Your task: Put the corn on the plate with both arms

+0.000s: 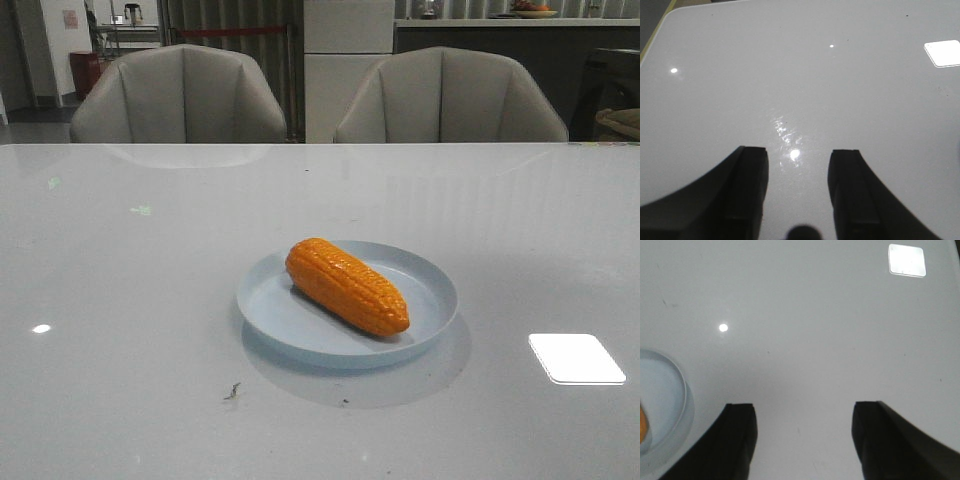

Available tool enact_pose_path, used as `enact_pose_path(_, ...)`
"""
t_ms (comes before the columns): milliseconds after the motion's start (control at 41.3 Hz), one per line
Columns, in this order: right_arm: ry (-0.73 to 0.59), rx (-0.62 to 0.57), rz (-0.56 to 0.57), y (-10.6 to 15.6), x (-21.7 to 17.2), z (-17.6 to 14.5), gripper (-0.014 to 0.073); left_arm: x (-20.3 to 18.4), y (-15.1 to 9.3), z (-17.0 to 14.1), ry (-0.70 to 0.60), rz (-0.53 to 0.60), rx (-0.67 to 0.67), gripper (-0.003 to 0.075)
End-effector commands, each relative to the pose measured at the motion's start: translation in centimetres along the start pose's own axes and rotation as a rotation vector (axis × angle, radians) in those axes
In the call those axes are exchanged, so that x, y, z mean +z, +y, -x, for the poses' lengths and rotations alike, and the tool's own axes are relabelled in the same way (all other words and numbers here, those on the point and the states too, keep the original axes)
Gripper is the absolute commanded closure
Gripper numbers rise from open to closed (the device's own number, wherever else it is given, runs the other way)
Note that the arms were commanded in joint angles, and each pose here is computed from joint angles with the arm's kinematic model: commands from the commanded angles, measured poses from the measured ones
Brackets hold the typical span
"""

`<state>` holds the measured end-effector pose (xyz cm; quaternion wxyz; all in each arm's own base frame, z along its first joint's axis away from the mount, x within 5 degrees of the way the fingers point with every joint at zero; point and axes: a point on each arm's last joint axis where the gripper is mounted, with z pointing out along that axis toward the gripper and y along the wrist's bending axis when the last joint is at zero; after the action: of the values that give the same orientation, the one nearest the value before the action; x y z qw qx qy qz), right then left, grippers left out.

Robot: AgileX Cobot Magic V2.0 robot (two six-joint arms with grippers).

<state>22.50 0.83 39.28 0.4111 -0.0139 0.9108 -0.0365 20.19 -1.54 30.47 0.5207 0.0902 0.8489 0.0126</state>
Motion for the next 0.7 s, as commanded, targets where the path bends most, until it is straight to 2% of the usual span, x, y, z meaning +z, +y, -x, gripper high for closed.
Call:
enact_pose_path(0,-0.102,-0.024,-0.006,-0.4,-1.4,-1.6,0.0074,-0.7,0.3,1.7,-0.115,0.018,-0.010,0.0364)
enact_pose_path(169,-0.095,0.014,0.045,0.1,-1.4,-6.4,0.0074,-0.7,0.3,1.7,-0.113,0.017,-0.010,0.0364)
enact_pose_path(411,-0.152,0.018,0.046,0.0,-2.7,-7.4,0.0074,-0.7,0.3,1.7,-0.113,0.017,-0.010,0.0375)
enact_pose_path(484,-0.142,0.018,0.046,0.0,-2.7,-7.5,0.0074,-0.7,0.3,1.7,-0.113,0.017,-0.010,0.0413)
enact_pose_path(678,-0.129,0.018,0.045,0.0,-2.6,-7.6,0.0074,-0.7,0.3,1.7,-0.113,0.017,-0.010,0.0571)
